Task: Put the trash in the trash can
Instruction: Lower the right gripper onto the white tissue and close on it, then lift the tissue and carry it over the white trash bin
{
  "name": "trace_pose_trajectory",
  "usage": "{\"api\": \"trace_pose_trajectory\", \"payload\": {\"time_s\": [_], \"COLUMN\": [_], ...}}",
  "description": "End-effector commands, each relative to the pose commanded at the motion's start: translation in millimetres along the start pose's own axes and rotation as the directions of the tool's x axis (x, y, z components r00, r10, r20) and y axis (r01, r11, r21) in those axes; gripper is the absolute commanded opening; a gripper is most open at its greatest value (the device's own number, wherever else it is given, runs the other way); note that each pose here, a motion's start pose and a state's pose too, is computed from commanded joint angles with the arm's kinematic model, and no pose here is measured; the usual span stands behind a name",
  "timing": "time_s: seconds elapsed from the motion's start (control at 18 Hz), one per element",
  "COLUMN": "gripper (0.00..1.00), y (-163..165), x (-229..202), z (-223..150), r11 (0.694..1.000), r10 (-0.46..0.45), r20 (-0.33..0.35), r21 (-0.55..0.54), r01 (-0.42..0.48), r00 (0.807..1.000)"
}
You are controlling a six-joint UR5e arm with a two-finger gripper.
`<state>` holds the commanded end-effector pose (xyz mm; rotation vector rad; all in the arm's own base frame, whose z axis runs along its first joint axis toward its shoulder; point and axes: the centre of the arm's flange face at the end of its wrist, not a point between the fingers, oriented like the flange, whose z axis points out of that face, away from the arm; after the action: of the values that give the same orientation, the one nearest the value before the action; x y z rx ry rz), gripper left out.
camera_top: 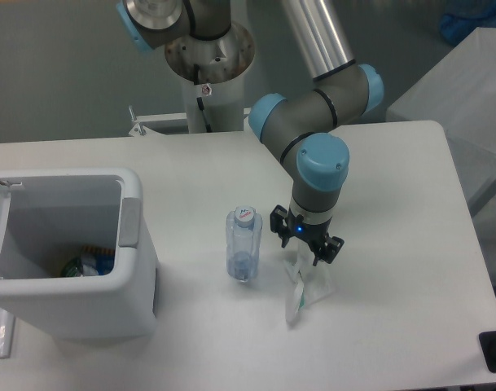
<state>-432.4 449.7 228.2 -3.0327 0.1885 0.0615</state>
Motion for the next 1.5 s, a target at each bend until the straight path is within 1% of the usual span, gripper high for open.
{"api": "trace_pose_trajectory", "payload": {"time_s": [0.11,0.5,0.61,0.72,0.83,0.89,1.06,1.22,1.39,1.44,1.5], "gripper": [0.00,0.00,0.00,0.00,0.00,0.00,0.00,0.00,0.00,0.00,0.00], "y": [1,5,-2,-12,-20,-20,-21,-21,-29,-33,-37], "x": [-6,-24,-31,-39,-48,-54,-59,-62,-56,-51,-43], "z": [-6,-27,-38,-51,-66,-75,-91,-106,-149,-162,-178], "r11": [1.000,0.992,0.984,0.964,0.931,0.909,0.840,0.772,0.703,0.684,0.669], "r10": [-0.007,-0.049,-0.095,-0.159,-0.213,-0.234,-0.269,-0.292,-0.305,-0.306,-0.299], "r20": [0.007,-0.004,-0.002,-0.015,-0.052,-0.075,-0.169,-0.251,-0.299,-0.315,-0.323], "r21": [0.011,0.117,0.154,0.211,0.292,0.337,0.441,0.507,0.570,0.584,0.600], "r01": [0.007,0.049,0.094,0.159,0.219,0.246,0.317,0.383,0.426,0.437,0.439], "r00": [1.000,0.999,0.996,0.987,0.976,0.969,0.948,0.923,0.904,0.898,0.898]}}
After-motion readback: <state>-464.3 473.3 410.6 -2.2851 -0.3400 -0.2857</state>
